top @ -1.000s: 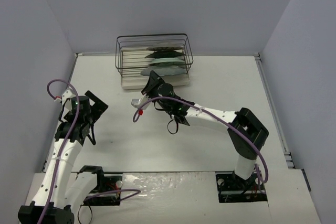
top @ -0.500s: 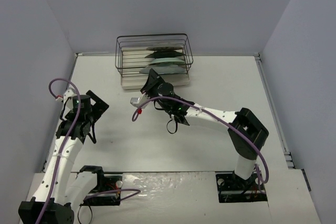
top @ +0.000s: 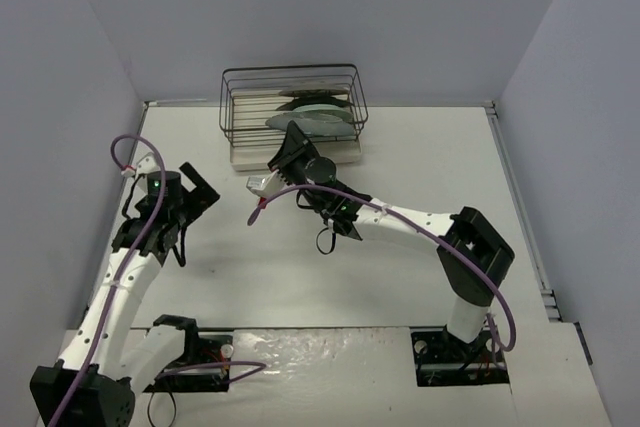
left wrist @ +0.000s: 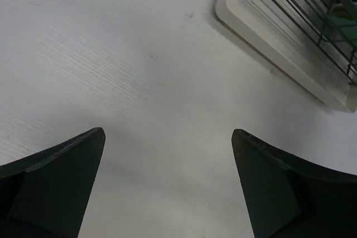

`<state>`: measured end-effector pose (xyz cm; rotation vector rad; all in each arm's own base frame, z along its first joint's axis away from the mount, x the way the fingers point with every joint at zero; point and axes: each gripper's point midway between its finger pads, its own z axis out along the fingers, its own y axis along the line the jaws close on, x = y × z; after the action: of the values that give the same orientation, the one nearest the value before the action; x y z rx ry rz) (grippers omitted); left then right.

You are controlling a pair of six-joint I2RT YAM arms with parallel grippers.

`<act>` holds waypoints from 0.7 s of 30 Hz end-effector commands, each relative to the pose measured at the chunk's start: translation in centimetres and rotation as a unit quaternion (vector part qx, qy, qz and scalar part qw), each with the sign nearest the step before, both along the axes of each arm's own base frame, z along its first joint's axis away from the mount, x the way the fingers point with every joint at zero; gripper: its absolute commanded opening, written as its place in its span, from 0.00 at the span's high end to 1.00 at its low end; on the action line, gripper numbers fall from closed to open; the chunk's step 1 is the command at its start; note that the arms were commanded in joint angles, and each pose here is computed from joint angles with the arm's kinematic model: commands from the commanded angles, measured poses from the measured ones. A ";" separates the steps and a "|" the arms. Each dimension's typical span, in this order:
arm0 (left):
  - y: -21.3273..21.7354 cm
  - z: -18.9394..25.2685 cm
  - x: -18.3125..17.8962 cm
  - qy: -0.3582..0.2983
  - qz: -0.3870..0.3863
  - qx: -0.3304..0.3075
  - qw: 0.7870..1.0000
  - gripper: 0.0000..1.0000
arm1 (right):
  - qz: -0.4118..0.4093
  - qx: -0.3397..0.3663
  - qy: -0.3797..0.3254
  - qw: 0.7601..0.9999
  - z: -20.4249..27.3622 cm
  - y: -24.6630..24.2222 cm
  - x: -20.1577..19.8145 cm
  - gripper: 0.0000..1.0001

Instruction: Load the plates into the dish rack

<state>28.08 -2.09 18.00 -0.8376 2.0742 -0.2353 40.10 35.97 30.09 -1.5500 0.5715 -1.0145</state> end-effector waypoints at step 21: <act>-19.9 8.6 16.1 -0.153 -0.414 0.192 0.877 0.09 | -0.064 0.221 -0.043 0.972 18.5 -14.9 -6.2 1.00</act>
<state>42.13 -18.99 21.32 0.0865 2.2041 -0.4302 35.79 24.87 39.78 -1.3941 0.7821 -0.9790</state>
